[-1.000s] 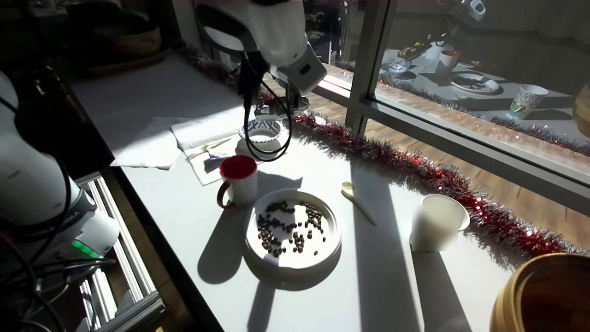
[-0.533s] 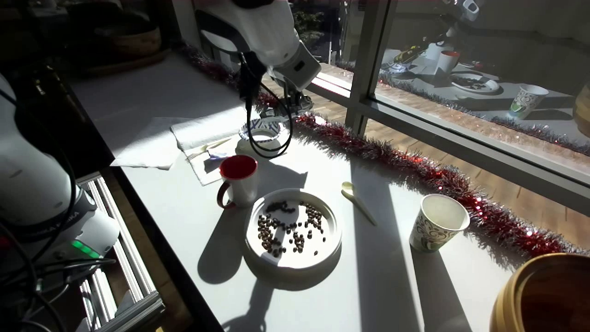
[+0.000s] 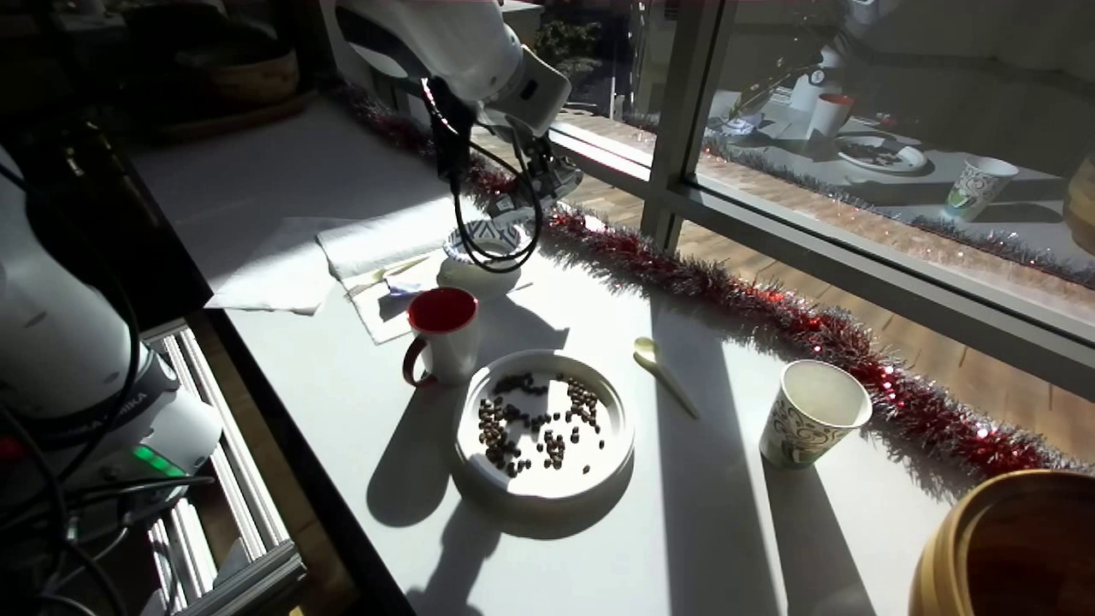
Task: Pour the contents from the black packet onto the white plate
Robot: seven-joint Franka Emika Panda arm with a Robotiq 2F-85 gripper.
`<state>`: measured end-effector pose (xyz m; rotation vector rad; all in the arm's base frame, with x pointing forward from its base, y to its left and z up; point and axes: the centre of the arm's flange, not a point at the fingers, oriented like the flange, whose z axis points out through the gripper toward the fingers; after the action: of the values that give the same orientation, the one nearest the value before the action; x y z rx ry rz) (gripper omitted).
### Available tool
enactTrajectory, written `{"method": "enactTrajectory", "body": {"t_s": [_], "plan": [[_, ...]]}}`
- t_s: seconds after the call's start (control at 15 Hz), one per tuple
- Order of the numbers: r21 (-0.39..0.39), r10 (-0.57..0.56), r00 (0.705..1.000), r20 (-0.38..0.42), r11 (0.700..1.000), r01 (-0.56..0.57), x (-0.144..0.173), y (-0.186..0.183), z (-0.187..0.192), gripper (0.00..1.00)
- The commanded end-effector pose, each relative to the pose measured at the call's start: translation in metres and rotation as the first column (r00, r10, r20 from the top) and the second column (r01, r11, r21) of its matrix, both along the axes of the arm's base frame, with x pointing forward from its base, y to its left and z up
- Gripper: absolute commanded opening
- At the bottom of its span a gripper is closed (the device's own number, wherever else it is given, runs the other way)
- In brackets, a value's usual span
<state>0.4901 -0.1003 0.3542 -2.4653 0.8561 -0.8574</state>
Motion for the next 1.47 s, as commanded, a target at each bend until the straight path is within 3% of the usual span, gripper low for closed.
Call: {"method": "enactTrajectory", "body": {"t_s": [0.0,0.47,0.87,1.13,1.2,1.4], "plan": [[-0.06,0.067,0.997,0.046,0.996,-0.065,-0.023,0.021,-0.002,0.0],[-0.162,0.221,0.965,0.139,0.967,-0.199,-0.044,0.036,0.002,0.0],[-0.21,0.271,0.935,0.229,0.951,-0.225,-0.048,0.035,0.006,0.0],[-0.255,0.39,0.893,0.223,0.908,-0.333,-0.054,0.036,0.001,0.0],[-0.243,0.336,0.918,0.209,0.928,-0.284,-0.039,0.036,0.01,0.01],[-0.246,0.37,0.907,0.202,0.915,-0.319,-0.044,0.038,0.0,0.01]]}}
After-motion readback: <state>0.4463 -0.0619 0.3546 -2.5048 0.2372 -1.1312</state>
